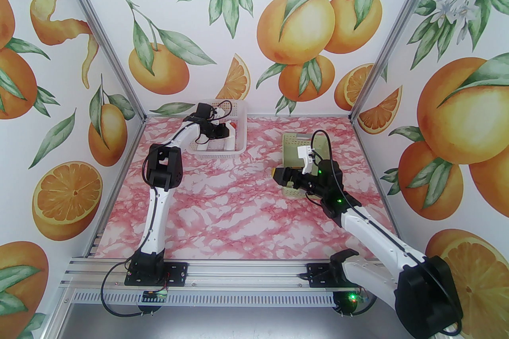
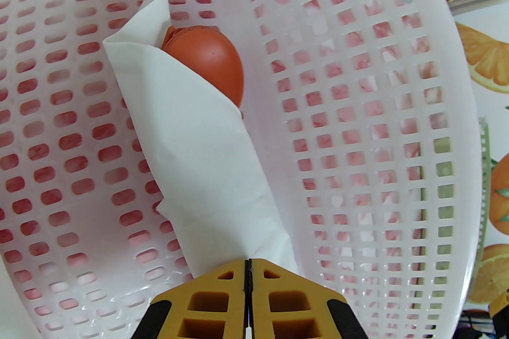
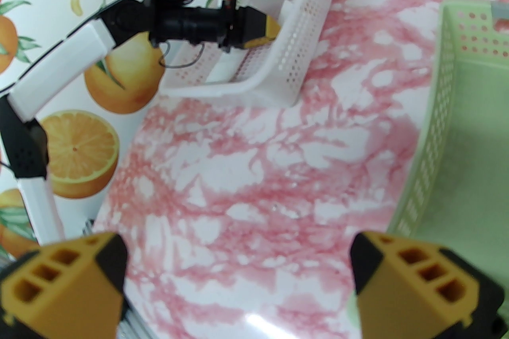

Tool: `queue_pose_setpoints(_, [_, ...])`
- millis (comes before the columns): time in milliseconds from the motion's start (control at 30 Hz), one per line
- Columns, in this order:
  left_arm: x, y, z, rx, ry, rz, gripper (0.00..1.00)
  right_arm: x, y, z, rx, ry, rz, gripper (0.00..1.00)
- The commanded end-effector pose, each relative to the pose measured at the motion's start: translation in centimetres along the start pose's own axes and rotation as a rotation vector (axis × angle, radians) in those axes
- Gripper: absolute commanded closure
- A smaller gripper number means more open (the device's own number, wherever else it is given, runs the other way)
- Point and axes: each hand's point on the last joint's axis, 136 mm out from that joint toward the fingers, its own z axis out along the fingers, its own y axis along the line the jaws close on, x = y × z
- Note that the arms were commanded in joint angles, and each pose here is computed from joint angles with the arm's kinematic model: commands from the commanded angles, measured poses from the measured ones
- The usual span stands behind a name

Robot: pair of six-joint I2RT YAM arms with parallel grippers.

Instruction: Place the utensils on the paper napkin and roll it up

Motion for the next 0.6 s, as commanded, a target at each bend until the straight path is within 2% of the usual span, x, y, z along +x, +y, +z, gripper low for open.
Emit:
queue_pose_setpoints(0, [0.2, 0.7, -0.6, -0.029, 0.004, 0.007, 0.90, -0.9, 0.3, 0.0, -0.012, -0.023, -0.011, 0.02])
queue_pose_setpoints(300, [1.2, 1.7, 0.0, -0.044, 0.030, -0.006, 0.88, -0.9, 0.3, 0.1, -0.012, -0.022, -0.008, 0.02])
queue_pose_setpoints(567, [-0.4, 0.2, -1.7, -0.021, -0.013, 0.015, 0.82, -1.0, 0.3, 0.1, -0.011, -0.023, -0.008, 0.02])
